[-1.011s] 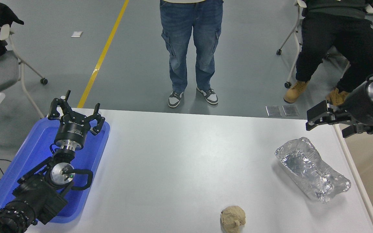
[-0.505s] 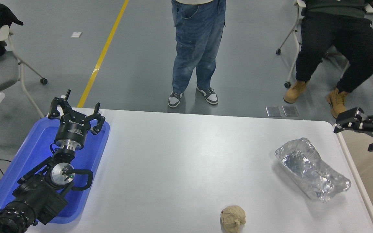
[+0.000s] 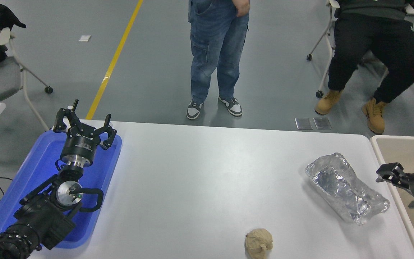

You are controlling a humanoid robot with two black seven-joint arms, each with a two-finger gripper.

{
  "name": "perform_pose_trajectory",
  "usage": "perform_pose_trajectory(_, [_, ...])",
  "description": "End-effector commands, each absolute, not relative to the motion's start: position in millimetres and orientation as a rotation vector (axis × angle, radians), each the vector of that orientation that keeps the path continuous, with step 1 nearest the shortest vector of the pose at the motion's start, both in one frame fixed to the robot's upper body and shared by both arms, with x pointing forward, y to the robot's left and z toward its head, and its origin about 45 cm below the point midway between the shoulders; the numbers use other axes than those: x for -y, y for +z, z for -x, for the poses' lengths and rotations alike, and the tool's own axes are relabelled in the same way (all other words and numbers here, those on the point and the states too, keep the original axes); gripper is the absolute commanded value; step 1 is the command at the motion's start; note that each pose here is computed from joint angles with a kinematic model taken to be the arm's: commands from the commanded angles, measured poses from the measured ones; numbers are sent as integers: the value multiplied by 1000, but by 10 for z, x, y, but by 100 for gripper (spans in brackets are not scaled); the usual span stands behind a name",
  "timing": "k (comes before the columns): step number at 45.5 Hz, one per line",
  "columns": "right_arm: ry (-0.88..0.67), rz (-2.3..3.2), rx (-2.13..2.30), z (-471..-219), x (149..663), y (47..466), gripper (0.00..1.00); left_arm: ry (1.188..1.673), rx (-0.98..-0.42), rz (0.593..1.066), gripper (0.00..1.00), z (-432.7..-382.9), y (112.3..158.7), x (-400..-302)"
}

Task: Pick up foil plate and place in dustbin

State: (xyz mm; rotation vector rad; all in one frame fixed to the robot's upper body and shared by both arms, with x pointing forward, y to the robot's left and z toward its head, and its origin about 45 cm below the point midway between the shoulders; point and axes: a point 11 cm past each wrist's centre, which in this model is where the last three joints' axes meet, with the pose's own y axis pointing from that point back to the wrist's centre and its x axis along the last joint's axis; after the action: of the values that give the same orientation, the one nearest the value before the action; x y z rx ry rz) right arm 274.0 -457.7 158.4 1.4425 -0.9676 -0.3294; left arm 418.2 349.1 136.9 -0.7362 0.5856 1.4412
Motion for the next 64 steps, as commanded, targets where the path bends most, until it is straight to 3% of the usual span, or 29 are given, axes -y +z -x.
perform_pose_trajectory(1, [-354, -1435, 1053, -2603, 4503, 1154, 99, 1441, -585, 738, 100, -4185, 1374, -3491])
perform_pose_trajectory(19, [-384, -1402, 1087, -2391, 4543, 840, 96, 1441, -586, 735, 100, -4180, 1366, -3491])
perform_pose_trajectory(49, [-213, -1359, 1174, -2599, 4351, 687, 79, 1440, -585, 736, 100, -4185, 1372, -3489])
perform_pose_trajectory(52, [-204, -1358, 1171, -2595, 4315, 639, 71, 1441, -586, 735, 100, -4180, 1366, -3491])
perform_pose_trajectory(55, [-210, -1363, 1173, -2571, 4270, 594, 55, 1442, -587, 736, 100, -4180, 1366, -3492])
perform_pose_trajectory(58, [-215, -1368, 1174, -2550, 4237, 562, 46, 1441, -586, 735, 100, -4180, 1366, -3491])
perform_pose_trajectory(64, [-197, -1369, 1181, -2565, 4205, 554, 42, 1442, -586, 737, 100, -4180, 1367, -3493])
